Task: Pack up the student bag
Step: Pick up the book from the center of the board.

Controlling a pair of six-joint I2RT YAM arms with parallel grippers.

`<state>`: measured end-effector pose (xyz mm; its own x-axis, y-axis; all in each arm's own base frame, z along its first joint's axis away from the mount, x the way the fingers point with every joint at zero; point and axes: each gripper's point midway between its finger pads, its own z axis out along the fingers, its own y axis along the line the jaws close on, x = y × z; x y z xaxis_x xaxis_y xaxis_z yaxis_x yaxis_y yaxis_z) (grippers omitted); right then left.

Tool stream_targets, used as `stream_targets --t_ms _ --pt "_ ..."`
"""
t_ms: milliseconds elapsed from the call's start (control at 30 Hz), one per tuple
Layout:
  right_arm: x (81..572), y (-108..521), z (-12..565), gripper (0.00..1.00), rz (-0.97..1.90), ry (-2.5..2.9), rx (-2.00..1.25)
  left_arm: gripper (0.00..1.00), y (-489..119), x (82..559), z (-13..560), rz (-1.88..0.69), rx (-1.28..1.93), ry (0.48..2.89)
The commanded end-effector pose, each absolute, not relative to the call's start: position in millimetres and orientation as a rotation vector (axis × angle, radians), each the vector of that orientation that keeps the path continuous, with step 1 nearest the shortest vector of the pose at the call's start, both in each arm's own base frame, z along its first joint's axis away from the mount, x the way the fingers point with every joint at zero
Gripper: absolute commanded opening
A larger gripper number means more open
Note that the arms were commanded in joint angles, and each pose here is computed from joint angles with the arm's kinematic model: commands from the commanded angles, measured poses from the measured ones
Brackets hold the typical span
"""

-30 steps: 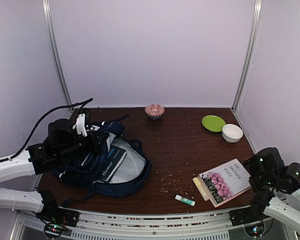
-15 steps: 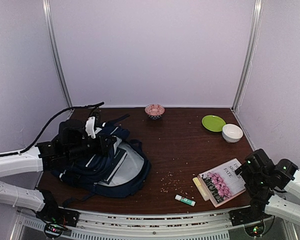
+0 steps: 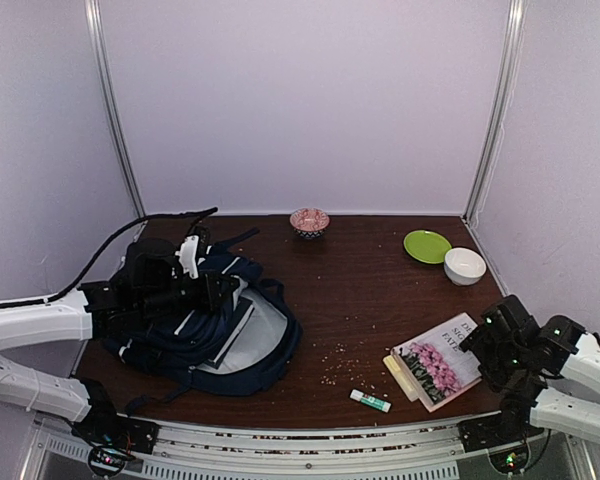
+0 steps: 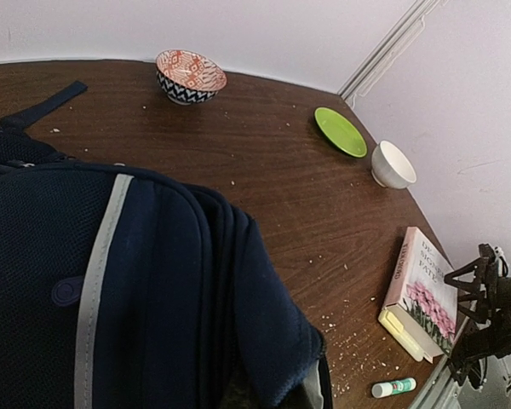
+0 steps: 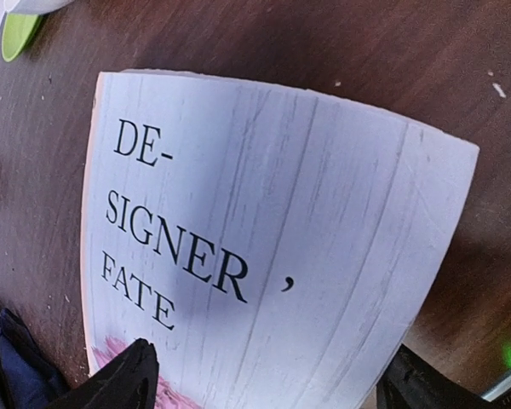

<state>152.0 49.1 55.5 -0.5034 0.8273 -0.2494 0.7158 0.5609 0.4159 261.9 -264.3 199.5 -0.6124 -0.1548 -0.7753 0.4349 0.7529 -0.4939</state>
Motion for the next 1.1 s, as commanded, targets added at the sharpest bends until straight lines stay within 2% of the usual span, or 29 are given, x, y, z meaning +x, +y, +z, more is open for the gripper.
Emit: stream_targets --t_ms 0,267,433,667,833,933,1067 --pt "183.4 78.9 72.9 0.86 0.497 2.384 1.068 0.00 -259.9 271.3 216.3 -0.831 0.187 2.017" --pt "221.8 104.3 105.6 0.74 0.536 2.366 0.830 0.00 -259.3 270.9 211.6 -0.832 0.173 2.034" --pt "239.3 124.9 104.2 0.66 0.601 2.374 0.773 0.00 -260.1 271.9 207.7 -0.821 0.175 2.052" --pt "225.0 101.0 102.4 0.74 0.509 2.347 0.774 0.00 -257.2 272.4 209.0 -0.802 0.171 2.056" --pt "205.8 84.4 89.1 0.77 0.500 2.326 0.794 0.00 -257.3 274.4 203.6 -0.783 0.172 2.067" --pt "195.2 78.8 71.3 0.74 0.498 2.343 0.845 0.00 -260.0 274.8 201.2 -0.789 0.178 2.075" --pt "197.1 87.9 58.4 0.66 0.610 2.306 0.886 0.00 -262.9 275.6 200.8 -0.794 0.185 2.083"
